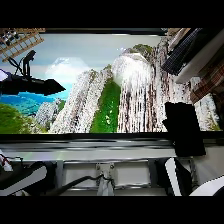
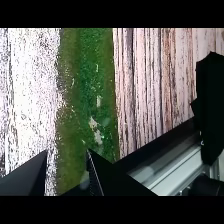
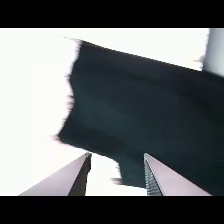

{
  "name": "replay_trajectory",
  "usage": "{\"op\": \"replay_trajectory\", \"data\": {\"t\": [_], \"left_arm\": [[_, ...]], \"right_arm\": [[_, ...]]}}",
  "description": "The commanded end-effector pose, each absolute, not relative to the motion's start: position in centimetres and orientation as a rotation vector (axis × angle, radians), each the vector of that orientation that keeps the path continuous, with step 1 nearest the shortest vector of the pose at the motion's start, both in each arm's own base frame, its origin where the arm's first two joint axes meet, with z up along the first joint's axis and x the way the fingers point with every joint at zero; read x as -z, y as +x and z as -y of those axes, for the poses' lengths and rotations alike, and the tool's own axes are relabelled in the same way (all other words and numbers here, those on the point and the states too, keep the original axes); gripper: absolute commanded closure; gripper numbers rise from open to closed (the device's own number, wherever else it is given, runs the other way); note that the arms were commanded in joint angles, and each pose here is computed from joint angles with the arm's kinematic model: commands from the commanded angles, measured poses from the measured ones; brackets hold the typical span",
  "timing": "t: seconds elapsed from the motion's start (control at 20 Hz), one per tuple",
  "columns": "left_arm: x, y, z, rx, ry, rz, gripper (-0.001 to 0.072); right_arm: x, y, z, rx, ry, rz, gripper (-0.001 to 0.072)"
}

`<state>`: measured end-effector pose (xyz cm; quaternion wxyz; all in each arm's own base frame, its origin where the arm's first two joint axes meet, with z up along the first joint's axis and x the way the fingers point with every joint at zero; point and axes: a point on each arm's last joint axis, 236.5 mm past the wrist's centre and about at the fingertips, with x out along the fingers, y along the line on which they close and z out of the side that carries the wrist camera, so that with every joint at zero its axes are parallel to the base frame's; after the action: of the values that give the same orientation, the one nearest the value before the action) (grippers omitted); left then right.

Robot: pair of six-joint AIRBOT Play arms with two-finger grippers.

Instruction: Fold the clothes and pants, and hang the long-sleeved shirts on hangers.

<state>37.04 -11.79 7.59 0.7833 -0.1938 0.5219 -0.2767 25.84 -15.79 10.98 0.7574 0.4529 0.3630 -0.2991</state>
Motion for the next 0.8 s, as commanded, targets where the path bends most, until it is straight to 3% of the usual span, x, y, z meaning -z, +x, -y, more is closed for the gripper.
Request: {"op": "replay_trajectory", "data": {"t": [0.0,0.15,0.4,0.75], "left_arm": [[-8.0,36.9,11.9,0.611,-0.401,-1.114,0.0439],[-9.8,36.3,11.8,0.627,-0.33,-1.057,0.044],[-10.1,34.5,10.3,0.537,-0.001,-1.035,0.0439],[-9.8,32.8,14.3,0.555,-0.029,-1.076,0.0456]], "right_arm": [[-16.6,35.7,8.7,0.173,0.875,-0.689,0.0303],[-13.0,37.3,0.8,-0.077,0.578,-0.904,0.0303],[-7.9,36.4,-7.4,-0.268,0.1,-1.076,0.0304],[-6.5,34.4,-14.4,-0.437,-0.025,-1.097,0.0307]]}}
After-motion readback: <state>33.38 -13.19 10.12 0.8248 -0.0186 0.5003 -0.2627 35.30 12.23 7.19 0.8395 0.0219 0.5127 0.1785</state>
